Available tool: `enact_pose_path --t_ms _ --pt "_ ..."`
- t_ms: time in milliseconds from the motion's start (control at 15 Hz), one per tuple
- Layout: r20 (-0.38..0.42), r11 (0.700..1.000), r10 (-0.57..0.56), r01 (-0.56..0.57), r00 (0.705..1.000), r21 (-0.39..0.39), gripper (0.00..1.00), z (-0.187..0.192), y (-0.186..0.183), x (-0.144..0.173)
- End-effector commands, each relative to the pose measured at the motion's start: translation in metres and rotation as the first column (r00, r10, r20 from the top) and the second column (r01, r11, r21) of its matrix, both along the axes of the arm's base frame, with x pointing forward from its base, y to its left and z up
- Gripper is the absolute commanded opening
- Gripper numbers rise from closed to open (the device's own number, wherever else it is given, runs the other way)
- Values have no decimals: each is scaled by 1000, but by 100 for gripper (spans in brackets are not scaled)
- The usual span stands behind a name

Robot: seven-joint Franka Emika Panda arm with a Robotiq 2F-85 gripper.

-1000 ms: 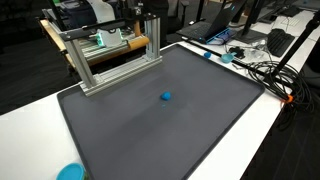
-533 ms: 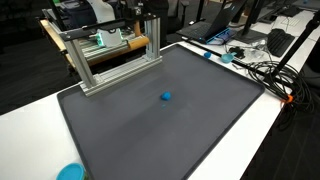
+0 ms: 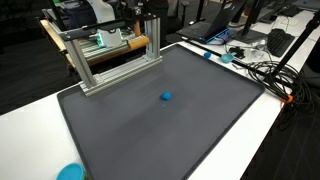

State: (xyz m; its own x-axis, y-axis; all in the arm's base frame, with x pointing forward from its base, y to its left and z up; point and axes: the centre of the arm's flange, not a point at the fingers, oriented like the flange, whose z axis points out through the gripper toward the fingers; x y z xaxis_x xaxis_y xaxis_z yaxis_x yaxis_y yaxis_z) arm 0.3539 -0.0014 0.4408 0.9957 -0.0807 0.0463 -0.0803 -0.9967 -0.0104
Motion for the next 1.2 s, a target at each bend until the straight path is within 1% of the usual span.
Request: enact_pose_path --t_ms 0,267,600,667,733,800,867,933,1000,1067,1133 --pt "5 1000 -12 12 1000 -7 100 -1 0 0" --pt "23 1000 -15 15 1000 6 100 -4 -1 -2" --pt "31 1000 -10 10 999 -3 100 -8 -1 -3" --pt "31 1000 -10 10 999 -4 99 -9 -1 -3" --pt "33 1000 -10 10 999 -5 96 -9 -1 -3" --pt "36 1000 -10 10 999 -4 96 -9 -1 -3" --pt "37 1000 -9 9 999 -5 92 -9 0 -4" --pt "37 1000 -7 8 999 -6 92 -9 0 -4" --pt "37 1000 -8 8 999 -7 84 -9 0 -4" --pt "35 1000 -8 8 999 -8 79 -9 0 -4" --pt "35 1000 -7 8 999 -9 70 -10 1 -4"
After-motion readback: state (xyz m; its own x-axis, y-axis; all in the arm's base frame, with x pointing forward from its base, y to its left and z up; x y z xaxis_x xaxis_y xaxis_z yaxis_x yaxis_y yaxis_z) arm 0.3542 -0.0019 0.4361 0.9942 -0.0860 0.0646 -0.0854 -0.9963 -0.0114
